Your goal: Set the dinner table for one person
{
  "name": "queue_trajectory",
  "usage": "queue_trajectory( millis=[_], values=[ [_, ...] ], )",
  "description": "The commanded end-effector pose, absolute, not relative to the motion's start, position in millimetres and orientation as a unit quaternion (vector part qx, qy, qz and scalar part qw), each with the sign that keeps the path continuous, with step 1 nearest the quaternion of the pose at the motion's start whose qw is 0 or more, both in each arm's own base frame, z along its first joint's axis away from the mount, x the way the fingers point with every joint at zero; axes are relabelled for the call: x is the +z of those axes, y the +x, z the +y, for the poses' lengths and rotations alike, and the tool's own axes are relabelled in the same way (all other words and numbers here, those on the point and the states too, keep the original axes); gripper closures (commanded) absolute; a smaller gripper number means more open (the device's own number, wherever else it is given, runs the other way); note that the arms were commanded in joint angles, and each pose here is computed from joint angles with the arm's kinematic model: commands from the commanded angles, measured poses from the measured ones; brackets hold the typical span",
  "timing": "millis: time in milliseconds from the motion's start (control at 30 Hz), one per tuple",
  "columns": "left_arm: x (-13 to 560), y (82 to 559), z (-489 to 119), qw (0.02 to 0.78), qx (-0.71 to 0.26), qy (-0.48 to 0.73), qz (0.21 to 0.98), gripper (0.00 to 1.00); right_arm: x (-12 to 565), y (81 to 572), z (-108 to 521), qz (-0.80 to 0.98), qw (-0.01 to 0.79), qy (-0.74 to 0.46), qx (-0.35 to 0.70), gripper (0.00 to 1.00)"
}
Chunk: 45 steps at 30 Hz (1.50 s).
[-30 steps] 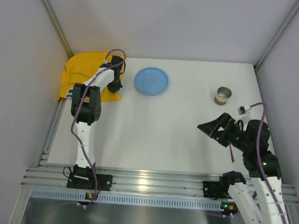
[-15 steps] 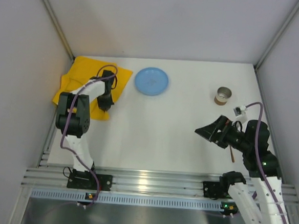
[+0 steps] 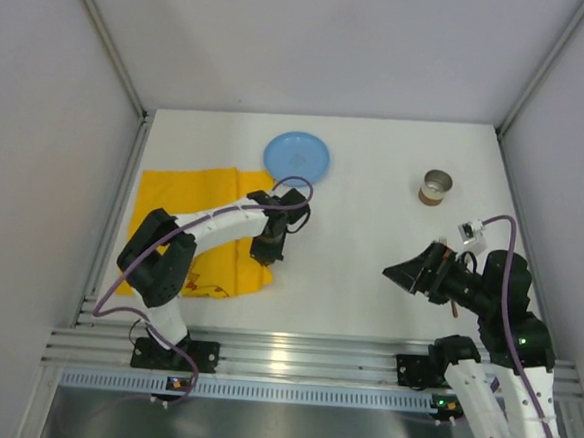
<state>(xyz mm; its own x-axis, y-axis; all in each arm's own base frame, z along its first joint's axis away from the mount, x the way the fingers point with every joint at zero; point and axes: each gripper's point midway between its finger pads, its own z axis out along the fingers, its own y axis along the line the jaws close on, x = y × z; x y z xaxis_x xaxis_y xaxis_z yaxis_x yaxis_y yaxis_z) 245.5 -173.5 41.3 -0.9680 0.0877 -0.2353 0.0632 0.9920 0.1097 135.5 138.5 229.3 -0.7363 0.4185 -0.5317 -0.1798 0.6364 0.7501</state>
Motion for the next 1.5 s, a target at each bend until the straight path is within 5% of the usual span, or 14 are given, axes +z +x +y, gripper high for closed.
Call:
queue_trajectory(
  millis=[0, 300, 333, 400, 433, 733, 1033, 1467],
  values=[
    [49, 225, -230, 0.109, 0.028, 0.066, 0.991, 1.0, 228, 133, 136, 0.838, 0.356, 0.071, 0.409, 0.0],
    [60, 187, -389, 0.101, -0.036, 0.218, 0.97, 1.0, 247, 146, 130, 0.837, 0.376, 0.074, 0.39, 0.0],
    [63, 185, -396, 0.101, -0.04, 0.221, 0.969, 0.68, 248, 147, 130, 0.838, 0.376, 0.072, 0.388, 0.0],
    [83, 187, -410, 0.119, -0.057, 0.225, 0.965, 0.3, 248, 149, 129, 0.839, 0.379, 0.072, 0.384, 0.0],
    [93, 192, -410, 0.135, -0.06, 0.221, 0.964, 0.02, 249, 150, 129, 0.84, 0.378, 0.073, 0.383, 0.0],
    [177, 225, -320, 0.219, -0.045, 0.125, 0.967, 0.01, 233, 183, 134, 0.845, 0.362, 0.091, 0.382, 0.0],
    [132, 216, -142, 0.195, 0.037, -0.025, 0.98, 0.04, 175, 257, 170, 0.866, 0.258, 0.073, 0.422, 0.02],
    [60, 211, -69, 0.122, 0.043, -0.154, 0.98, 0.06, 85, 330, 217, 0.91, 0.158, 0.043, 0.381, 0.07]
  ],
)
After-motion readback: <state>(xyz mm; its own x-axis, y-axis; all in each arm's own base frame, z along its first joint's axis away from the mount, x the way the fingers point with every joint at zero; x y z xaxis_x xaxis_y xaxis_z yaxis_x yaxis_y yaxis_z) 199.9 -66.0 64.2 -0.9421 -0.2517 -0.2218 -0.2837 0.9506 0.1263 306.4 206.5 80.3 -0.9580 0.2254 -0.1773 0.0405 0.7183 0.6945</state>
